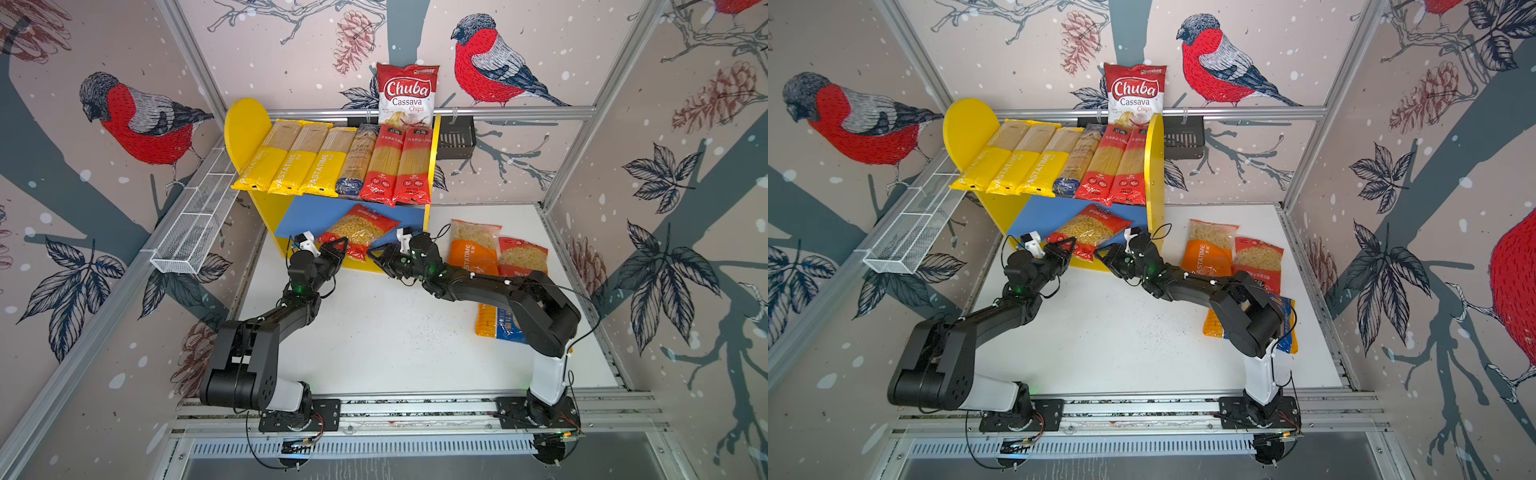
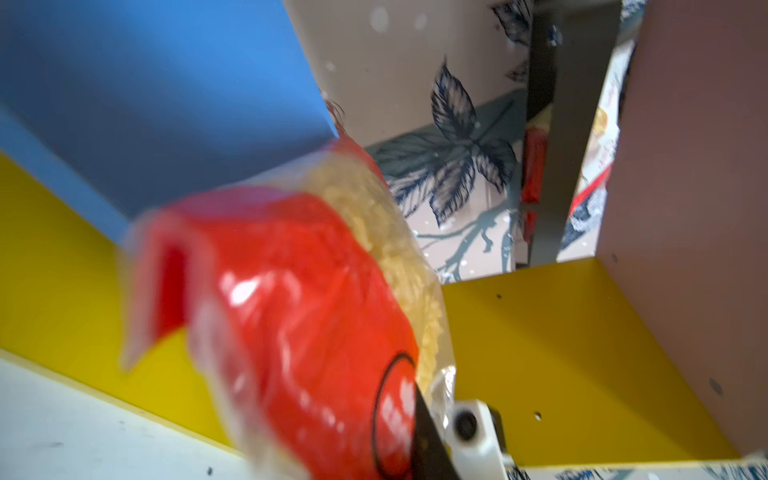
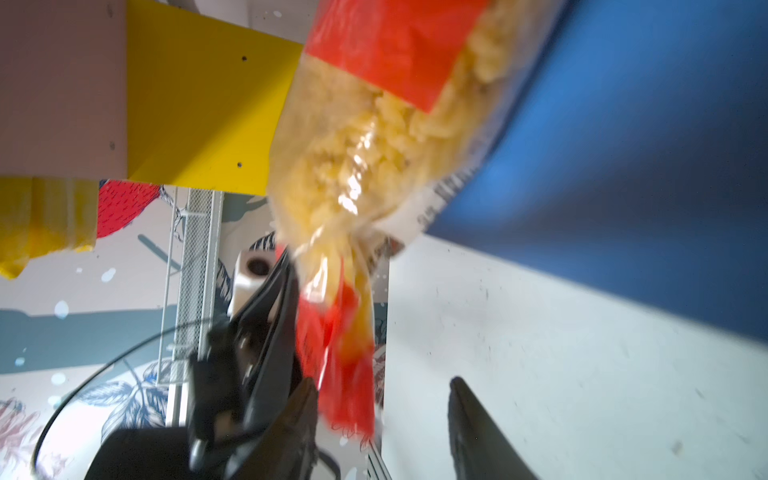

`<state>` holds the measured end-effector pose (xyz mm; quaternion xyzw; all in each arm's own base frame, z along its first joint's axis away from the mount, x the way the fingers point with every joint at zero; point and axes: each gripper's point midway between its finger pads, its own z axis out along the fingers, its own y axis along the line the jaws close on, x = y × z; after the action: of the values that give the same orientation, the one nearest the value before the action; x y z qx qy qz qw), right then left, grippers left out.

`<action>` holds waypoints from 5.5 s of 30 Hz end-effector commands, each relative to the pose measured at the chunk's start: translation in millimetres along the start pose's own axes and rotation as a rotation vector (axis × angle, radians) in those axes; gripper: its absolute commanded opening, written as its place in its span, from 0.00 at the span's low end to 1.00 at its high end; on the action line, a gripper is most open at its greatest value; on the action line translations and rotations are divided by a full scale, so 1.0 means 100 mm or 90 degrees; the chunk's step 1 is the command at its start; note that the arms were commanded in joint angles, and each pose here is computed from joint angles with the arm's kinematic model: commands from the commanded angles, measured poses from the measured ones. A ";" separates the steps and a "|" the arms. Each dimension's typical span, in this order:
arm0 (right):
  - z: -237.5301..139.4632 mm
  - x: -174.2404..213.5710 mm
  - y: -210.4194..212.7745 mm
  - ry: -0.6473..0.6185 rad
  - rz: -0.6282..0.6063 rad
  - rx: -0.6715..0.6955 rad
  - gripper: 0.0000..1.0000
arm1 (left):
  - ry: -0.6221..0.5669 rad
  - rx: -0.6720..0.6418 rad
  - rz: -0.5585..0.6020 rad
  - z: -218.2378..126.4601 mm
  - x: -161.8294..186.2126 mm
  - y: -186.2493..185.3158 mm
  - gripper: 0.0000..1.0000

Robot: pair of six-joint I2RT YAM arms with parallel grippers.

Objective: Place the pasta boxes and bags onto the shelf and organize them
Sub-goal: 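Slide the bag deeper into the lower shelf with the left gripper while the right withdraws, then pull the left gripper back from the shelf while the right reaches the red fusilli bag, then grasp the red fusilli bag on the table with the right gripper and lift it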

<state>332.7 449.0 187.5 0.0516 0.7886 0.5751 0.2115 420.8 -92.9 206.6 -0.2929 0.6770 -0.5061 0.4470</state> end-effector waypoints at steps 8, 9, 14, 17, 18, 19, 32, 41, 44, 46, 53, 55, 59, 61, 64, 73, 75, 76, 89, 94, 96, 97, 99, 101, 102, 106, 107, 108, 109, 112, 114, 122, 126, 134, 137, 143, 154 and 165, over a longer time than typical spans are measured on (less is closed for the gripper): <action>-0.23 0.41 -0.24 0.049 -0.086 0.034 0.52 | -0.130 -0.034 0.056 -0.12 -0.76 0.11 0.01; -0.25 0.42 -0.24 0.049 -0.093 0.036 0.52 | -0.141 -0.038 0.059 -0.13 -0.82 0.11 0.00; -0.33 0.40 -0.23 0.046 -0.122 0.044 0.53 | -0.222 -0.046 0.059 -0.19 -1.12 0.10 0.00; -0.35 0.39 -0.22 0.045 -0.130 0.041 0.53 | -0.263 -0.065 0.053 -0.24 -1.23 0.16 0.00; -0.37 0.38 -0.22 0.044 -0.129 0.039 0.53 | -0.270 -0.071 0.051 -0.26 -1.25 0.19 0.00; -0.38 0.37 -0.22 0.043 -0.130 0.038 0.53 | -0.283 -0.082 0.051 -0.31 -1.30 0.23 0.00; -0.55 0.31 -0.28 0.023 -0.140 0.042 0.52 | -0.266 -0.104 0.036 -0.24 -1.43 0.50 0.00; -0.55 0.29 -0.30 0.019 -0.134 0.054 0.52 | -0.198 -0.097 0.050 0.03 -1.42 0.52 0.09; -0.55 0.29 -0.33 0.012 -0.128 0.063 0.52 | -0.197 -0.104 0.040 0.01 -1.38 0.60 0.15; -0.53 0.30 -0.33 0.011 -0.123 0.064 0.52 | -0.190 -0.102 0.025 0.00 -1.34 0.63 0.26; -0.50 0.35 -0.32 0.016 -0.131 0.083 0.52 | -0.181 -0.138 0.008 -0.25 -1.25 0.72 0.54; -0.50 0.34 -0.33 0.013 -0.129 0.087 0.52 | -0.167 -0.160 0.006 -0.27 -1.21 0.79 0.55; -0.48 0.37 -0.32 0.013 -0.130 0.092 0.52 | -0.135 -0.137 -0.016 -0.20 -1.12 0.79 0.54; -0.46 0.39 -0.31 0.013 -0.135 0.094 0.52 | -0.125 -0.107 -0.029 -0.18 -1.09 0.72 0.53; -0.45 0.41 -0.29 0.009 -0.136 0.098 0.52 | -0.121 -0.090 -0.019 -0.17 -1.08 0.61 0.54; -0.47 0.43 -0.27 0.003 -0.148 0.118 0.52 | -0.077 -0.091 -0.018 -0.03 -1.00 0.76 0.45; -0.50 0.43 -0.27 -0.002 -0.148 0.121 0.52 | -0.064 -0.108 -0.034 -0.04 -0.96 0.85 0.37; -0.51 0.43 -0.26 -0.005 -0.148 0.121 0.52 | -0.060 -0.119 -0.040 -0.05 -0.95 0.90 0.32; -0.86 0.39 -0.47 -0.028 -0.205 0.208 0.52 | -0.050 -0.073 -0.003 -0.23 -0.93 0.42 0.65; -1.26 0.26 -0.83 -0.046 -0.204 0.288 0.53 | -0.045 -0.076 0.022 -0.47 -0.70 0.33 0.69; -1.46 0.08 -0.94 -0.070 -0.194 0.316 0.52 | -0.036 -0.089 0.045 -0.56 -0.53 0.32 0.69; -1.56 -0.03 -0.99 -0.088 -0.188 0.333 0.52 | -0.030 -0.098 0.058 -0.59 -0.44 0.31 0.69; -1.79 -0.29 -1.09 -0.117 -0.184 0.374 0.52 | -0.016 -0.115 0.091 -0.64 -0.22 0.29 0.69; -2.02 -0.57 -1.19 -0.139 -0.182 0.421 0.52 | 0.003 -0.126 0.118 -0.69 -0.01 0.27 0.69; -2.14 -0.73 -1.23 -0.152 -0.185 0.441 0.52 | 0.012 -0.133 0.132 -0.72 0.10 0.26 0.69; -2.77 -1.32 -1.58 -0.239 -0.144 0.534 0.54 | 0.044 -0.145 0.205 -0.80 0.53 0.17 0.69; -2.95 -1.46 -1.69 -0.267 -0.119 0.550 0.54 | 0.055 -0.144 0.226 -0.82 0.65 0.15 0.69; -3.12 -1.59 -1.78 -0.293 -0.097 0.562 0.55 | 0.064 -0.145 0.243 -0.83 0.77 0.14 0.69; -3.27 -1.68 -1.86 -0.315 -0.078 0.575 0.56 | 0.075 -0.140 0.257 -0.83 0.89 0.12 0.69; -3.71 -1.90 -2.12 -0.385 -0.025 0.634 0.61 | 0.114 -0.110 0.300 -0.81 1.28 0.05 0.70; -3.93 -1.97 -2.31 -0.410 0.010 0.671 0.65 | 0.136 -0.086 0.329 -0.79 1.53 -0.03 0.70; -4.33 -1.99 -2.83 -0.431 0.073 0.757 0.86 | 0.210 -0.029 0.367 -0.61 2.07 -0.19 0.70; -4.38 -2.04 -3.02 -0.410 0.084 0.768 0.92 | 0.233 -0.014 0.365 -0.55 2.21 -0.20 0.70; -4.15 -2.12 -3.20 -0.364 0.079 0.703 0.92 | 0.252 -0.009 0.360 -0.50 2.30 -0.18 0.70; -4.08 -2.10 -3.26 -0.345 0.086 0.691 0.88 | 0.251 -0.010 0.361 -0.50 2.30 -0.18 0.70; -3.97 -2.06 -3.24 -0.328 0.082 0.655 0.67 | 0.247 -0.011 0.358 -0.49 2.29 -0.18 0.70; -3.98 -2.24 -2.73 -0.373 0.031 0.614 0.24 | 0.235 -0.013 0.359 -0.49 2.25 -0.21 0.70; -3.92 -2.35 -2.18 -0.402 -0.029 0.579 0.01 | 0.225 -0.014 0.356 -0.52 2.21 -0.23 0.69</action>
<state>425.4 -46.4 137.6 0.2917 0.8610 0.1250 0.3974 275.1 -265.4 154.3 -0.0052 0.8156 -0.3922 0.4254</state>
